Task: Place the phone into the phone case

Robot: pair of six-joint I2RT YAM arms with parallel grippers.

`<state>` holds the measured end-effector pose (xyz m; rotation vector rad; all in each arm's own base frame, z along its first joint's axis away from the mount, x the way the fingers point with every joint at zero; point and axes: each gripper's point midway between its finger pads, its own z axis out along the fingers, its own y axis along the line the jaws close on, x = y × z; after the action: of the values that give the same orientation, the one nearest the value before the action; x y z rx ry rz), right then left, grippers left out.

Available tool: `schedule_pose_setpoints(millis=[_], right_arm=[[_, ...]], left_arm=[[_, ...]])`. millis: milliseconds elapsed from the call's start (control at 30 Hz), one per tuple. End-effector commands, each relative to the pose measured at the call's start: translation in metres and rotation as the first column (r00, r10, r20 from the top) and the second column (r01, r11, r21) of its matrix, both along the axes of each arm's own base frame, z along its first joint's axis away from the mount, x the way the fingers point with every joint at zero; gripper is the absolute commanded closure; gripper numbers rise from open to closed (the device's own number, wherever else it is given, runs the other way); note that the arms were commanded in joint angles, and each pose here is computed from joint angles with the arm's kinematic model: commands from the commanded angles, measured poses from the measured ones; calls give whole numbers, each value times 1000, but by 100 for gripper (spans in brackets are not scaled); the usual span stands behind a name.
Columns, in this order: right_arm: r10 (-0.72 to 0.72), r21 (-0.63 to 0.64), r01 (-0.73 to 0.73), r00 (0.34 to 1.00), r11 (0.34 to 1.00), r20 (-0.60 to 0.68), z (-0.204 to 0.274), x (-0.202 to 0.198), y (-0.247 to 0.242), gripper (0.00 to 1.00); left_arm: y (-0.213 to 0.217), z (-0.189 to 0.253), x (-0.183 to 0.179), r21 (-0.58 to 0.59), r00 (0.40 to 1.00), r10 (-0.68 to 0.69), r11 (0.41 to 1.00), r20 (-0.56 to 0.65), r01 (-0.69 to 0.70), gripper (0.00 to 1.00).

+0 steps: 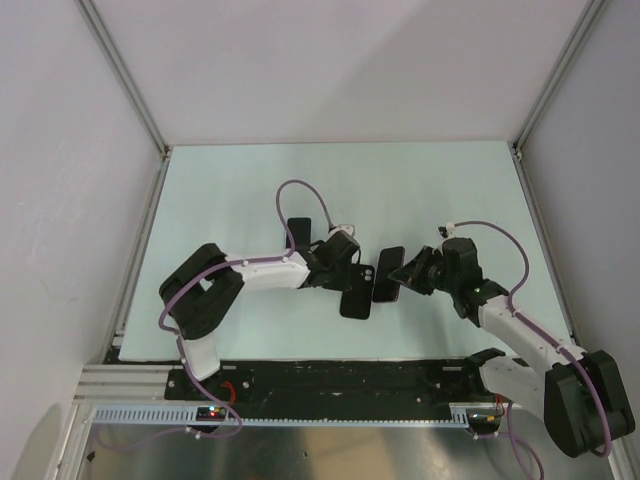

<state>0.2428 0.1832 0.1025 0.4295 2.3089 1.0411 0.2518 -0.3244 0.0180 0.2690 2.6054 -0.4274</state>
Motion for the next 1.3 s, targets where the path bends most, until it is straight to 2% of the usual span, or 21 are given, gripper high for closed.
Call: schedule_pose_setpoints(millis=[0, 200, 400, 733, 1100, 1167, 1267], right_arm=[[15, 25, -18, 993, 1000, 121, 34, 20, 11, 100], [53, 19, -55, 992, 998, 117, 32, 19, 24, 100], [97, 22, -100, 990, 995, 106, 27, 13, 47, 100], [171, 40, -176, 980, 984, 98, 20, 0, 83, 100], [186, 35, -189, 979, 981, 88, 13, -3, 95, 100], [186, 32, -189, 979, 981, 84, 11, -4, 96, 100], [189, 30, -192, 979, 981, 82, 10, -6, 98, 100]], left_arm=[[8, 4, -1, 17, 998, 67, 998, 11, -67, 89], [26, 16, -13, -22, 985, 170, 985, 8, -170, 99], [44, 19, -29, -52, 966, 259, 964, -9, -259, 100], [62, 15, -36, -112, 882, 467, 875, -54, -471, 100], [55, 16, -33, -115, 889, 454, 882, -58, -457, 100], [54, 20, -32, -121, 897, 440, 889, -47, -442, 95], [55, 26, -31, -129, 908, 418, 899, -26, -418, 83]])
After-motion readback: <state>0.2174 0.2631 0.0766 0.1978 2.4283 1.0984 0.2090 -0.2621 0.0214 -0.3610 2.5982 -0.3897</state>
